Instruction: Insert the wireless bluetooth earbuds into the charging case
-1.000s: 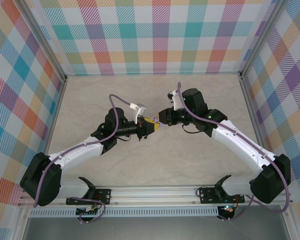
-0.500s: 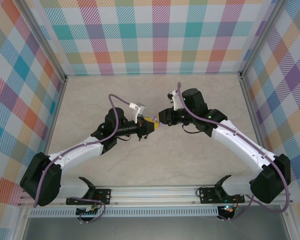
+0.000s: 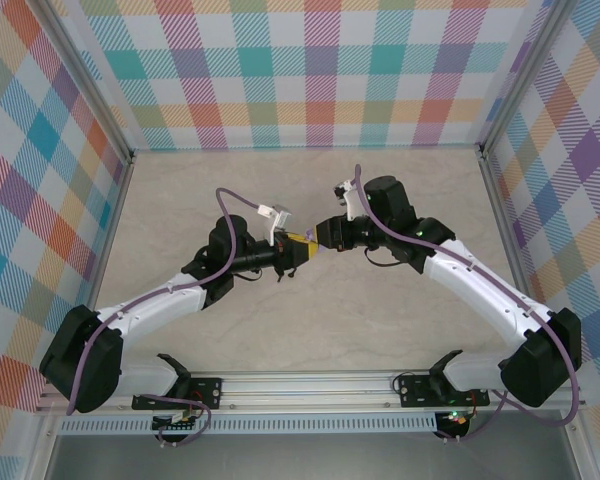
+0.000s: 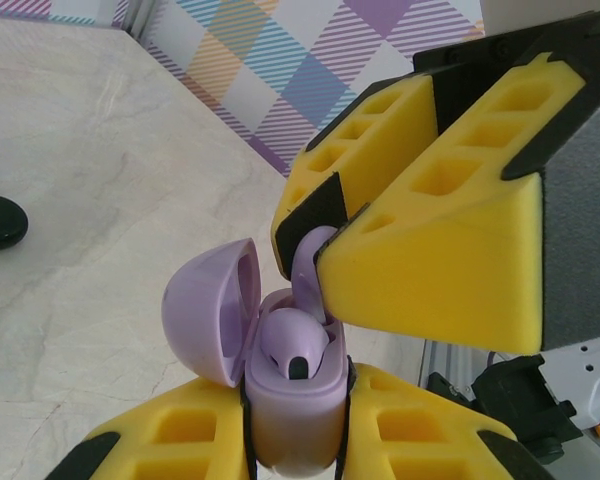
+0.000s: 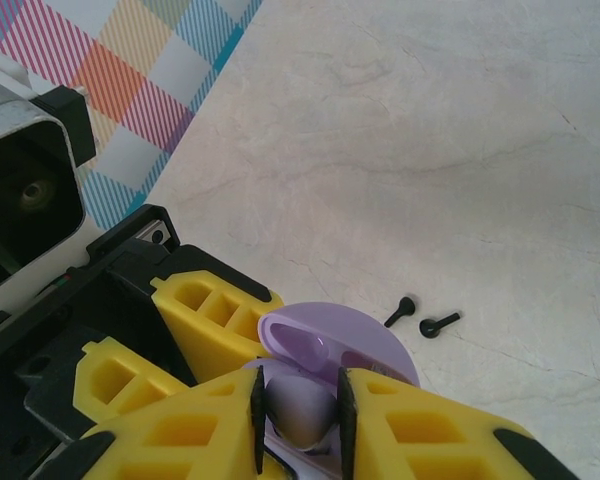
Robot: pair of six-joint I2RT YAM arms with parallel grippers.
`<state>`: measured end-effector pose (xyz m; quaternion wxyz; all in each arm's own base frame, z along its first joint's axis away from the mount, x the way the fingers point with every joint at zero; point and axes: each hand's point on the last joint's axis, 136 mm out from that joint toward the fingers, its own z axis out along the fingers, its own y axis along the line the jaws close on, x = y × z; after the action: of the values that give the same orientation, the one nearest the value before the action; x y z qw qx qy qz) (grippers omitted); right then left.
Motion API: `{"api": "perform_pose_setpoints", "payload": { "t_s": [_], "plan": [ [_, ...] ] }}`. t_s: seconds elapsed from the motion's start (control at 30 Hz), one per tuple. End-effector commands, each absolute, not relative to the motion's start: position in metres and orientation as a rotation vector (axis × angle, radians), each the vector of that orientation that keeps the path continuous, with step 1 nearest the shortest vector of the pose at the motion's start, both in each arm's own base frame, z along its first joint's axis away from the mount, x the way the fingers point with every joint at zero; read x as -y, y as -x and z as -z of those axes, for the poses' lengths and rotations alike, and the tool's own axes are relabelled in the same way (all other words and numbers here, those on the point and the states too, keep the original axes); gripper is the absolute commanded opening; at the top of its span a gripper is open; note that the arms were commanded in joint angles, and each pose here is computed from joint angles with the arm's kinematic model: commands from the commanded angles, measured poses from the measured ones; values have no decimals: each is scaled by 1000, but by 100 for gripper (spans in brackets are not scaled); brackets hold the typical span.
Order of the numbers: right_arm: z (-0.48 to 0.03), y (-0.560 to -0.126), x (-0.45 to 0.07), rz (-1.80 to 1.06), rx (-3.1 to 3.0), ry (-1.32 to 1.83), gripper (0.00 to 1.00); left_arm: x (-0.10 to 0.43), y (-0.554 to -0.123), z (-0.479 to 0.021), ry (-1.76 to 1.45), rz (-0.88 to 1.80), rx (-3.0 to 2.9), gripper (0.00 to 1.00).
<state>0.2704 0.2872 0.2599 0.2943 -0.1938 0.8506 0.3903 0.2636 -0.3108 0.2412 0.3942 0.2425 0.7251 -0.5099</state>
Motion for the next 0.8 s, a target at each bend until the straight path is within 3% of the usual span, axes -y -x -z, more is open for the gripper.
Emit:
{"api": "perform_pose_setpoints", "payload": {
  "t_s": [0.0, 0.23, 0.43, 0.77],
  "plan": [
    [-265, -261, -294, -1072, -2268, 575, 28, 313, -260, -273, -626, 1305, -1723, 9],
    [-266, -260, -294, -1067, -2276, 584, 30, 312, -259, -274, -634, 1300, -1717, 9],
    [-269, -261, -292, -1050, -2274, 577, 40, 313, -258, -273, -646, 1298, -1721, 9],
    [-276, -264, -284, -995, -2266, 552, 47, 310, -258, -273, -650, 1271, -1726, 9]
  ]
}}
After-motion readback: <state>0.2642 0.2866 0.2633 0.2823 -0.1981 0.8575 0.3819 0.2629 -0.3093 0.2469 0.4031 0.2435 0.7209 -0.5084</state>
